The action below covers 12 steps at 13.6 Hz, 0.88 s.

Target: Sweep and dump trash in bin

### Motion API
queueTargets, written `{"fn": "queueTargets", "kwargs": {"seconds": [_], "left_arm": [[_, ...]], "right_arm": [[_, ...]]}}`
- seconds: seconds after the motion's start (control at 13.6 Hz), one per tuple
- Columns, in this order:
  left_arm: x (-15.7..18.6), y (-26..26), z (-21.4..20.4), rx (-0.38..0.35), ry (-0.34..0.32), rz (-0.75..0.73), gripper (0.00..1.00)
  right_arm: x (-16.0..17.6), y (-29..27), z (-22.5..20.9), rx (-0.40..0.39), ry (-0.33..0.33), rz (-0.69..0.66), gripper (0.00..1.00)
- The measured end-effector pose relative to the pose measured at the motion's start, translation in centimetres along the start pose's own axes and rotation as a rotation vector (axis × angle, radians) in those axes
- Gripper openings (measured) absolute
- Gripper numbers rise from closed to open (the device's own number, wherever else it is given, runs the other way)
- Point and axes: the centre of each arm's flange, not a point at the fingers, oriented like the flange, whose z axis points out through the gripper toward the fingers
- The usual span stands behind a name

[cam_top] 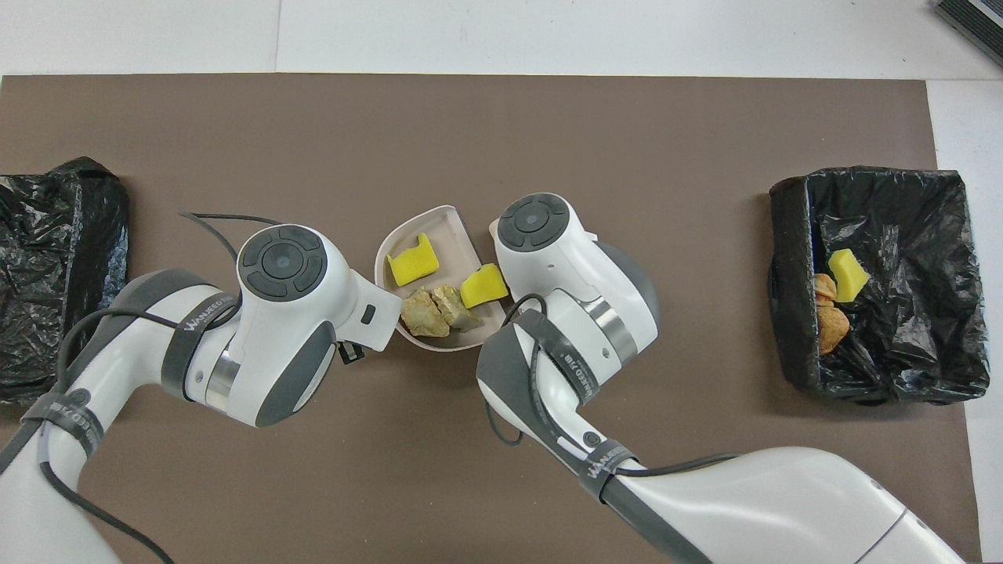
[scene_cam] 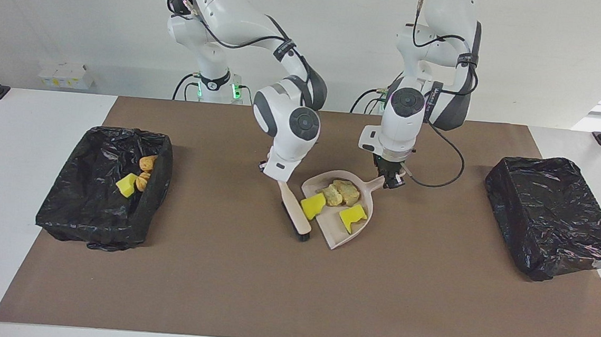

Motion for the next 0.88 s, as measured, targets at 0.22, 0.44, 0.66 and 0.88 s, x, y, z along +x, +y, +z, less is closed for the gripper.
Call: {"fn": "queueTargets", "kwargs": {"seconds": [0.22, 0.44, 0.66, 0.88], "left_arm": [[0.0, 0.1, 0.8, 0.017, 0.024, 0.020, 0.32], [-0.2, -0.2, 1.2, 0.010, 0.056, 0.080, 0.32], [-1.7, -1.6, 1.5, -0.024, 0.093, 0.132, 0.32], [-3.5, -3.4, 1.9, -0.041, 0.120, 0.160, 0.32]], "right_arm": [[-1.7, -4.3, -0.8, 0.020, -0.032, 0.000, 0.26], [-2.3, -4.4, -1.1, 0.011, -0.051, 0.016, 0.26], [-4.0, -3.4, -3.2, 0.020, -0.064, 0.048, 0.26], [-6.2, -3.7, -5.5, 0.015, -0.055, 0.050, 0.26]]}}
